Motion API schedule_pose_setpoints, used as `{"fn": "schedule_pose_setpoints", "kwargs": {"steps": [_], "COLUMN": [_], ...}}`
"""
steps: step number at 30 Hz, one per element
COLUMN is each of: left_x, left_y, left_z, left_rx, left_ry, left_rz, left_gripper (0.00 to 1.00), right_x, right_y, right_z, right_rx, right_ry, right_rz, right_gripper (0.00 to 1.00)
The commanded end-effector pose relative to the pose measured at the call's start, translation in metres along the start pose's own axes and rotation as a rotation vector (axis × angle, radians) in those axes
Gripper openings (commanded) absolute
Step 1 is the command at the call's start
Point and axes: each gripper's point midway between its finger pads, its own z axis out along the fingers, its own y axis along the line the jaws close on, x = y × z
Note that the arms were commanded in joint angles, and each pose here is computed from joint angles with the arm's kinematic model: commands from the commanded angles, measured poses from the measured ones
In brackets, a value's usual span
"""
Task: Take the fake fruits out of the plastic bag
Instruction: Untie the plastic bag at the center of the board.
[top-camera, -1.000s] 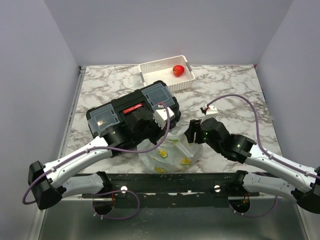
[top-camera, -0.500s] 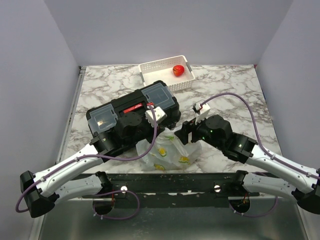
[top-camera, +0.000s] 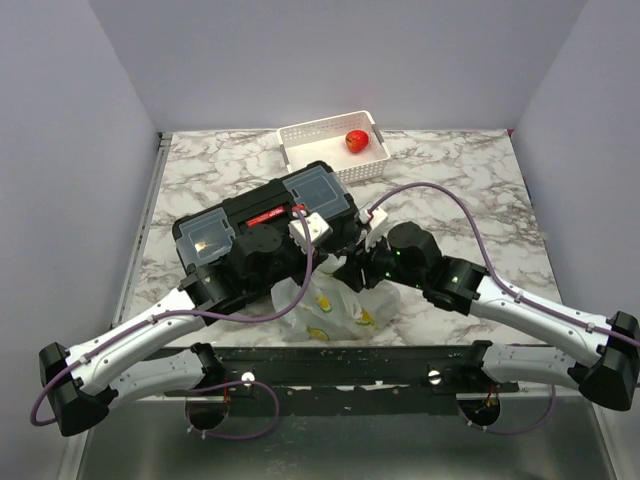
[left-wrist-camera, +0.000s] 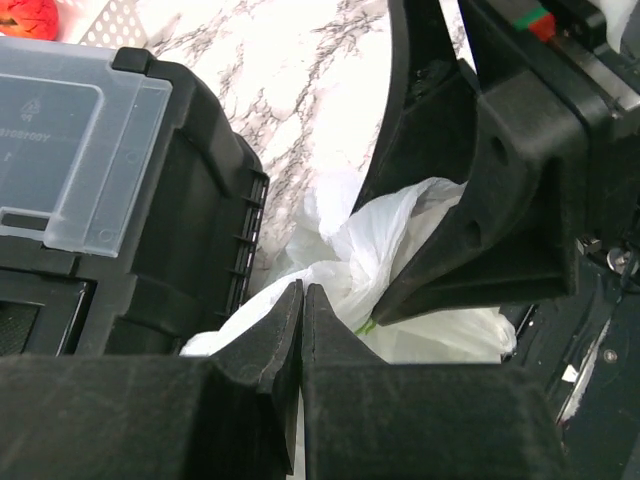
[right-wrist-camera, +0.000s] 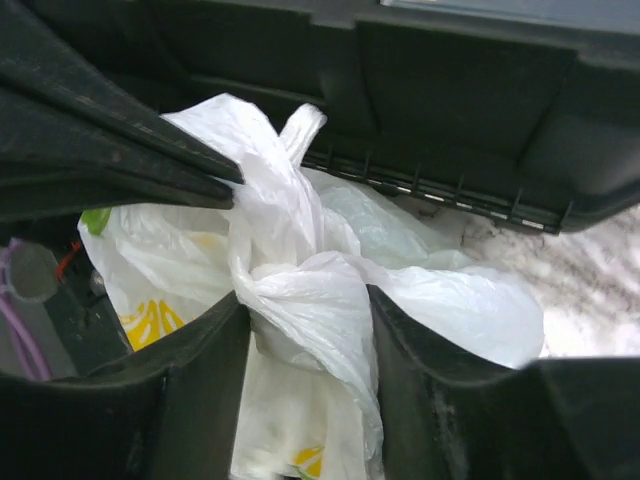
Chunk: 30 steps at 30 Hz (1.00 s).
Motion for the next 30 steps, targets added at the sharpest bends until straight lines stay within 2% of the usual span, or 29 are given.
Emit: {"fn": "schedule_pose_setpoints", "kwargs": {"steps": [1,3,8,9,11,14,18,21,24,29,30], "left_x": [-0.011,-0.011,-0.014,-0.014,-0.014,-0.017,-0.022,-0.022,-0.025,-0.026,-0.026], "left_y": [0.011,0.014,0.034,0.040,0.052,0.054,0.048,0.043,0.039,0.034,0.033], "left_z": [-0.005,-0.006,-0.012,-0.014,-0.020,-0.024,-0.025,-0.024,-0.024,-0.024,-0.024], "left_rx": [-0.064,-0.084,-0.200,-0.236,-0.301,-0.311,-0.278,-0.249,-0.226,-0.198,-0.193], "left_ry": [-0.041,-0.050,-0.071,-0.074,-0.087,-0.116,-0.150,-0.161,-0.172,-0.182,-0.184], "left_rz": [0.016,0.017,0.007,0.004,0.009,0.018,0.017,0.016,0.019,0.023,0.023], "left_gripper": [0.00,0.00,0.00,0.00,0.00,0.00,0.00,0.00,0.00,0.00,0.00], "right_x": [-0.006,-0.006,-0.007,-0.004,0.014,0.032,0.045,0.043,0.029,-0.004,-0.010], "right_y": [-0.031,-0.044,-0.077,-0.091,-0.114,-0.119,-0.115,-0.111,-0.100,-0.082,-0.081], "right_z": [0.000,-0.008,-0.045,-0.058,-0.085,-0.104,-0.116,-0.121,-0.118,-0.110,-0.109], "right_rx": [0.187,0.264,0.455,0.544,0.718,0.766,0.755,0.735,0.672,0.588,0.579], "right_ry": [-0.046,-0.083,-0.234,-0.262,-0.277,-0.259,-0.221,-0.207,-0.176,-0.138,-0.146], "right_rz": [0.063,0.098,0.251,0.308,0.453,0.519,0.543,0.536,0.481,0.374,0.358], "right_gripper": [0.41,0.35,0.34,0.26,0.16,0.16,0.24,0.39,0.55,0.67,0.72]}}
